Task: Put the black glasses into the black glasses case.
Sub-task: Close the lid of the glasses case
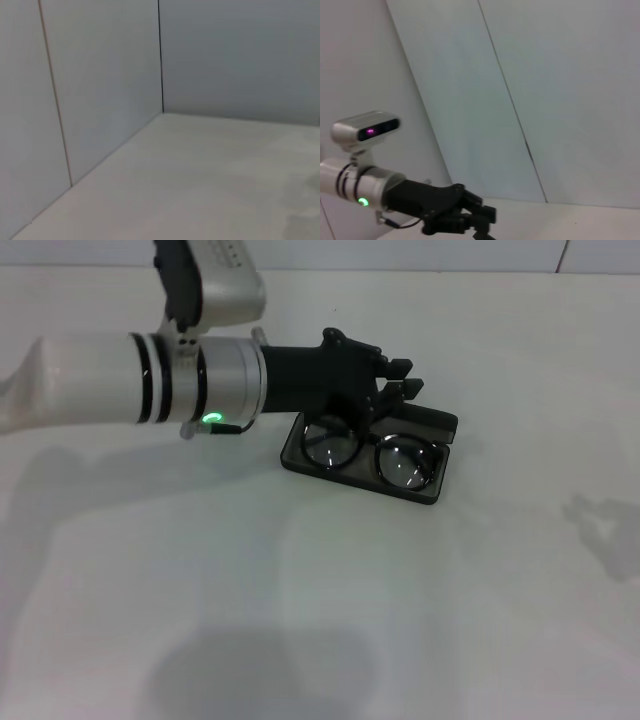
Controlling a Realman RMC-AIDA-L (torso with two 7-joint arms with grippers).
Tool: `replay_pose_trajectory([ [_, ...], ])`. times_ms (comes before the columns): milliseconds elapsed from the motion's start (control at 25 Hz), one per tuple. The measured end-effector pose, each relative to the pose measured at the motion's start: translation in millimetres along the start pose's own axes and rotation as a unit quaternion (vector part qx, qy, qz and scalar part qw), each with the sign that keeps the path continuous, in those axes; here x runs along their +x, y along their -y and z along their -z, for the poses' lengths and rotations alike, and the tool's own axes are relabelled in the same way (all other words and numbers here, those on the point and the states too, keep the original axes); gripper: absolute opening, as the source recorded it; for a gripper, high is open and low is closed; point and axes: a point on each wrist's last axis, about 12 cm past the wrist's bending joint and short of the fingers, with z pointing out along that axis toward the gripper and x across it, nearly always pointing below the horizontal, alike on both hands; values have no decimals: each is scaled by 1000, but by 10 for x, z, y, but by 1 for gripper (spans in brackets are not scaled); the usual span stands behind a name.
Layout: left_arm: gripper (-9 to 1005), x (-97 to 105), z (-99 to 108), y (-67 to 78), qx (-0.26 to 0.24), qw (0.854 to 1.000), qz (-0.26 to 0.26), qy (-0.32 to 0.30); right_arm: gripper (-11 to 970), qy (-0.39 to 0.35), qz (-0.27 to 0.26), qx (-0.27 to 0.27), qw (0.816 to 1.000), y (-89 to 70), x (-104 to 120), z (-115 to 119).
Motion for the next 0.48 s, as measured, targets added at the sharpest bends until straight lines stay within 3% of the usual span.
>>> replay_pose_trajectory([
  [480,227,105,-55,-68,-18,1000,8,-22,153,4,-7,-1,1000,-33,87,-3],
])
